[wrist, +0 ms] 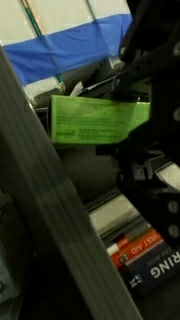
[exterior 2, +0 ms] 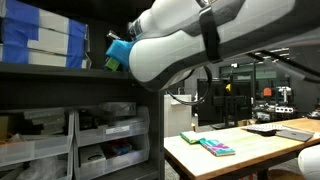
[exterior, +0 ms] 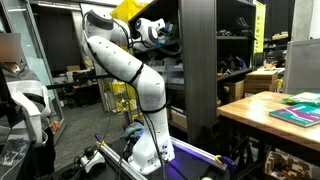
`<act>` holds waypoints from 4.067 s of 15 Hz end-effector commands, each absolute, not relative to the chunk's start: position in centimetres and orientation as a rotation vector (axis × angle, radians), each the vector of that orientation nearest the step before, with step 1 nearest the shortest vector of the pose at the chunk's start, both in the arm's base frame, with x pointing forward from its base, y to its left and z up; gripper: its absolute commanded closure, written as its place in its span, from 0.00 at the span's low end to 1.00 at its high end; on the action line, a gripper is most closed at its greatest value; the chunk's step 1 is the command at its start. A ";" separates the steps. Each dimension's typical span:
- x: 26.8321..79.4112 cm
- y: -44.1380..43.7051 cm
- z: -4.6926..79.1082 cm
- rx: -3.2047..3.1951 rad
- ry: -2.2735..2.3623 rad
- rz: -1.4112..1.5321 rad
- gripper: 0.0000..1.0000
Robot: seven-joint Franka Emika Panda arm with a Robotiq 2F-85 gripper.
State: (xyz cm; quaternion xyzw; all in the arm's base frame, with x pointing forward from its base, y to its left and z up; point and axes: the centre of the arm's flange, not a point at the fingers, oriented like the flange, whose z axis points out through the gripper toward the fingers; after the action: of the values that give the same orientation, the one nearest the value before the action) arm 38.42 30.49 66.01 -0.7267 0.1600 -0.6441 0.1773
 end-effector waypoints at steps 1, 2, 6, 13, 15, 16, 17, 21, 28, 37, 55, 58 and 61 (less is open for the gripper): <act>36.7 28.3 65.7 -2.046 0.483 -1.810 0.88; 36.5 27.8 65.7 -2.041 0.495 -1.808 0.88; 36.1 26.0 65.5 -2.024 0.537 -1.804 0.88; 35.4 25.3 65.6 -2.011 0.554 -1.813 0.88; 34.4 25.2 65.6 -2.024 0.540 -1.800 0.88; 33.8 25.2 65.6 -2.031 0.521 -1.787 0.88; 33.3 25.1 65.6 -2.026 0.519 -1.781 0.88; 31.6 24.3 64.9 -2.017 0.506 -1.733 0.88; 30.4 21.0 64.6 -1.962 0.566 -1.716 0.88; 28.2 18.7 63.6 -1.909 0.612 -1.741 0.88; 29.1 20.0 62.6 -1.944 0.584 -1.722 0.88; 28.6 21.0 62.3 -1.956 0.533 -1.721 0.88; 27.8 22.2 62.0 -1.968 0.468 -1.720 0.88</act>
State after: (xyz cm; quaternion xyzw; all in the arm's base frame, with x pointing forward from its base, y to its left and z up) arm 29.31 21.56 62.56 -0.7205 0.1929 -0.6213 0.2401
